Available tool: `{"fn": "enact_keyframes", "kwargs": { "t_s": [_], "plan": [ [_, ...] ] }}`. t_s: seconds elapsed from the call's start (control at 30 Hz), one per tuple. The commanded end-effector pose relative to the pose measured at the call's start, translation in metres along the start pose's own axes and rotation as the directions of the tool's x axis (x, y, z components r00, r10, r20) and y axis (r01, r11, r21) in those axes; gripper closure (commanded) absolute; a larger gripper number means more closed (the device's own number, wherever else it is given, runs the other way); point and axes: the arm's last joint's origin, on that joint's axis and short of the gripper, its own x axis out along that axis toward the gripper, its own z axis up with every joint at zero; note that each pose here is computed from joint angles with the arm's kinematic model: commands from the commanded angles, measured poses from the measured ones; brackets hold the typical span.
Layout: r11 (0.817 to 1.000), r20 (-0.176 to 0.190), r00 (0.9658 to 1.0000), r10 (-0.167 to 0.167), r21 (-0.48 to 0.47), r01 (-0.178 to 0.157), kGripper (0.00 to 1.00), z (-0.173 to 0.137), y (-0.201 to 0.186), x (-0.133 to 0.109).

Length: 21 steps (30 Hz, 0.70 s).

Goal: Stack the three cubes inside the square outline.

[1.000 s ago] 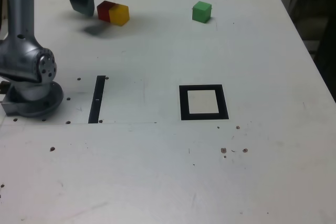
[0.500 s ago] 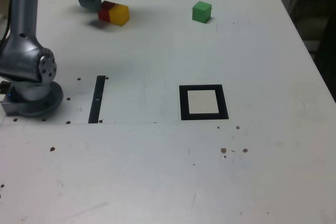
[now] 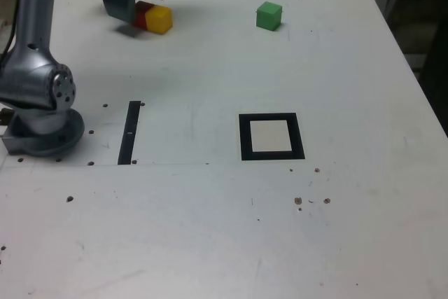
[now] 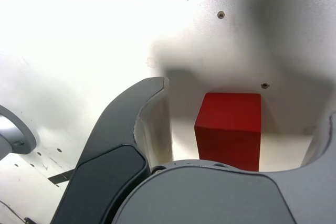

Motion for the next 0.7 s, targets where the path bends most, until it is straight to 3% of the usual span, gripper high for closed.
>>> {"fn": "enact_keyframes", "kwargs": {
  "t_s": [0.0,0.33,0.53,0.67],
  "plan": [
    [1.0,-0.008,1.0,-0.005,-0.003,0.005,0.05,0.002,0.0009,0.0033],
    [1.0,-0.02,0.9998,-0.009,-0.002,0.009,0.21,0.0058,0.0017,0.0071],
    [1.0,-0.024,0.9997,-0.01,-0.007,0.01,0.4,0.0072,0.0019,0.0088],
    [1.0,-0.014,0.9999,-0.003,-0.009,0.003,0.59,0.0081,0.0025,0.0073]
  ]
}}
